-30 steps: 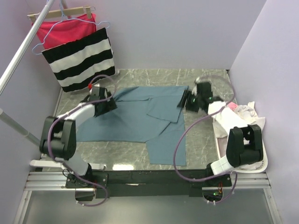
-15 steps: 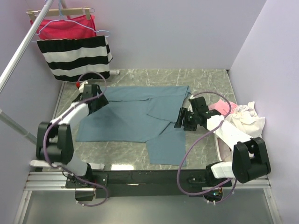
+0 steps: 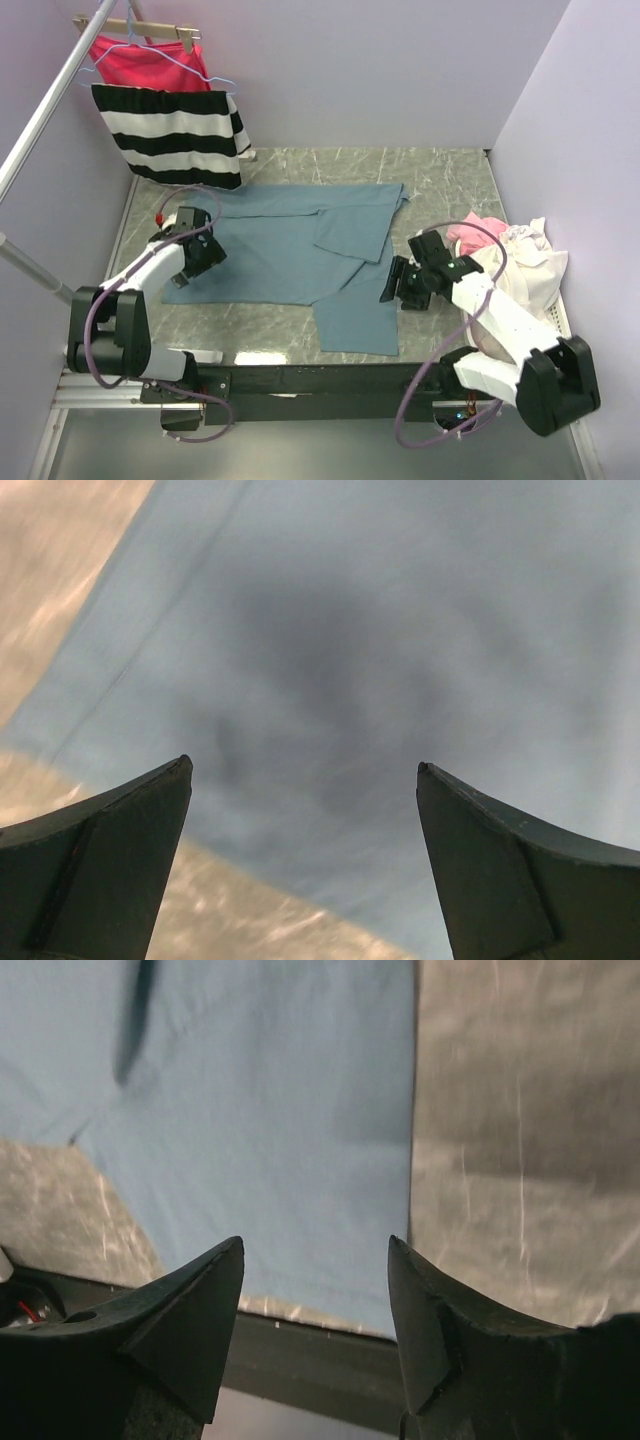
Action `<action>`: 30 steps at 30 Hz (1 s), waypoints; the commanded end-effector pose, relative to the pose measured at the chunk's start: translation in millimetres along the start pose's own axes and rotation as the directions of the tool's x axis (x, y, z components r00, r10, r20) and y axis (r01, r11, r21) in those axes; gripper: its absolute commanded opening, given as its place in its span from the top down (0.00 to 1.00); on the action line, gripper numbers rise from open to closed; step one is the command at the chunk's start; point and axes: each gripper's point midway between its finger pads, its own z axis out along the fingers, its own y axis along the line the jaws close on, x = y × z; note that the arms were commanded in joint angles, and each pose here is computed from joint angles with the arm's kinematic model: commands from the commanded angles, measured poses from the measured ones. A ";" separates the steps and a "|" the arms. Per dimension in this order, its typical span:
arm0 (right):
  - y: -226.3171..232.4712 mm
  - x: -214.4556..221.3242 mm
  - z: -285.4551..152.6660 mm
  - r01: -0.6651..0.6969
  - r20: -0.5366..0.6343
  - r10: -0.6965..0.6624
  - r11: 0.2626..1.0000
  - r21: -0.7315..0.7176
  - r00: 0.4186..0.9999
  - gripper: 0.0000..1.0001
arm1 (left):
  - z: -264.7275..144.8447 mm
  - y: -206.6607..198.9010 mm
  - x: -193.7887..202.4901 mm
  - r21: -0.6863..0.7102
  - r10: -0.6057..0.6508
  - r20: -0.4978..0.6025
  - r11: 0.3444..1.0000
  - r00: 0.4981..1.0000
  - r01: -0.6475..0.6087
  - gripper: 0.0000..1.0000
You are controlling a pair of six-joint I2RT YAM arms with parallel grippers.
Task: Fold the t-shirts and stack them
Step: Grap the side of the flattened tshirt closest away from the robot with both arms
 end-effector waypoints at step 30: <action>-21.0 98.0 16.4 -0.127 -0.208 0.127 0.992 0.018 0.970 0.45 | 15.4 66.3 40.5 -0.108 -0.301 -0.094 0.951 0.949 0.291 0.17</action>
